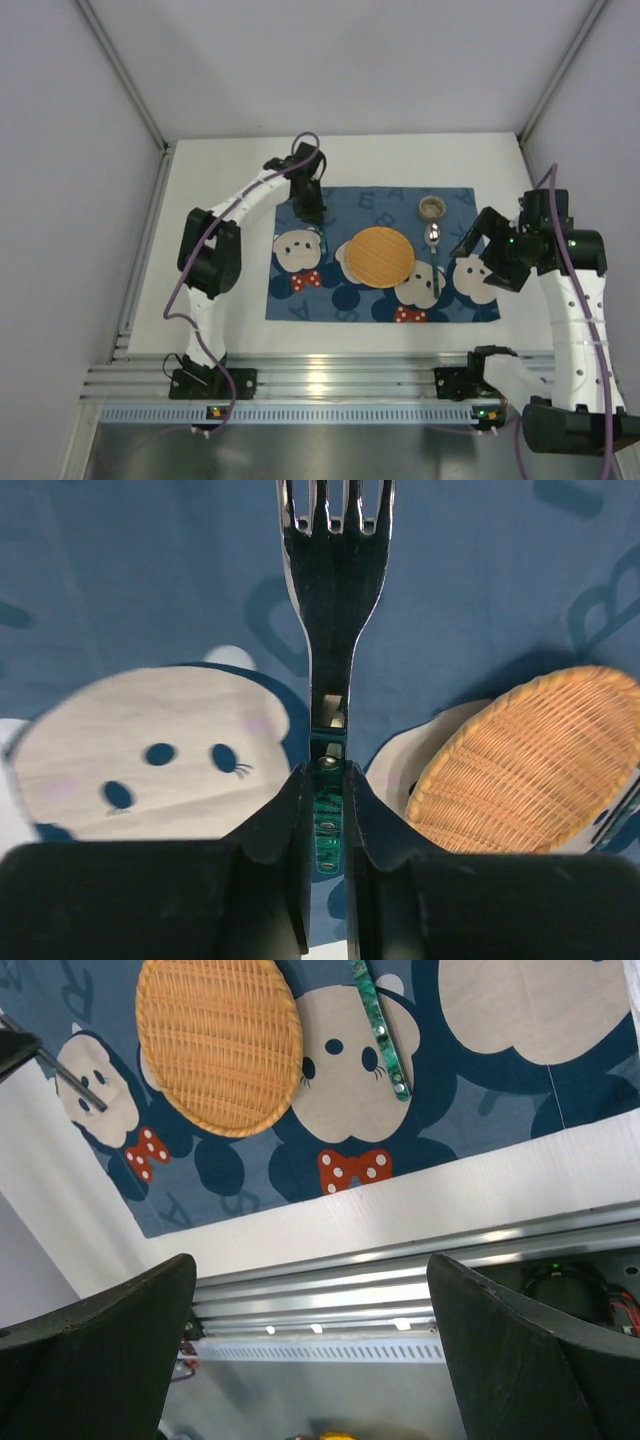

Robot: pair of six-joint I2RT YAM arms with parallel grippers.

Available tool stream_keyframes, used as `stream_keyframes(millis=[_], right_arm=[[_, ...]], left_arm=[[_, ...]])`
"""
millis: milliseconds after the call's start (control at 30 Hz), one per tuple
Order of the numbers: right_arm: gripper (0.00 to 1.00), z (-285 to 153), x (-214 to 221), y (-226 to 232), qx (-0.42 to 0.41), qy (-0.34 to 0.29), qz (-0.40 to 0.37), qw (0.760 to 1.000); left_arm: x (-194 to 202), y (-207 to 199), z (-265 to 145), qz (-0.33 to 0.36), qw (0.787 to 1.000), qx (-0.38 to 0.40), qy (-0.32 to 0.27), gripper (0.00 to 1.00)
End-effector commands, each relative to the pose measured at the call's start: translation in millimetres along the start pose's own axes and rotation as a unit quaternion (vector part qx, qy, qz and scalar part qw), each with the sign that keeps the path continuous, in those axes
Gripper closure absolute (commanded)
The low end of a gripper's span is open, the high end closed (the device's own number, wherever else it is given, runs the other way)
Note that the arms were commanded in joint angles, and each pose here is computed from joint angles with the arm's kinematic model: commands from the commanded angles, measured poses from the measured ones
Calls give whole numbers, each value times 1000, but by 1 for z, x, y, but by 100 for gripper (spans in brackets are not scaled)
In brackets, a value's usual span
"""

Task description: Set the dinner table for one person

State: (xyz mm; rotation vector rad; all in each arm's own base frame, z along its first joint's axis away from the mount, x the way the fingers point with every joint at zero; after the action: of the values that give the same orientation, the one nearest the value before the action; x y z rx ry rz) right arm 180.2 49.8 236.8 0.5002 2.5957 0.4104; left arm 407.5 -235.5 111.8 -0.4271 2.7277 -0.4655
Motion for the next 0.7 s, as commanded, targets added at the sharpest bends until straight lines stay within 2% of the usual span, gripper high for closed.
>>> stream_keyframes(millis=[0,67,233,467,667], right_arm=[[0,-7,16,-10,19,10,-13,1000],[0,-7,20,-12,23,13,-15,1000],[0,-13,27,-18,33,15,-22,999],[0,-19,31,-21,38,15,-34,999],[0,-20,32,-21,35,15,-42,998]], left_arm=[[33,-26,21,0,1000,12,24,100],[53,-37,30,15,999,17,35,100],[82,-33,50,22,998,-2,57,100],[99,-14,53,29,997,-28,59,100],[102,3,41,35,997,-54,49,100]])
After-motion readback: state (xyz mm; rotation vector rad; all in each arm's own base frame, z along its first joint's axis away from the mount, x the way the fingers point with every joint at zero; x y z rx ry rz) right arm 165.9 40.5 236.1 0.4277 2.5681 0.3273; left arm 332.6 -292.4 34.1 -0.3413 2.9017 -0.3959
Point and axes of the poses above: each gripper's point midway between its finger pads, its own z axis out along the fingers, its own y axis along the line the jaws close on, x = y × z, the point moved 1 cm from there along -z, back along the fingers, and after that the axes turned 10 degrees about -z, right-handed, at the moved point
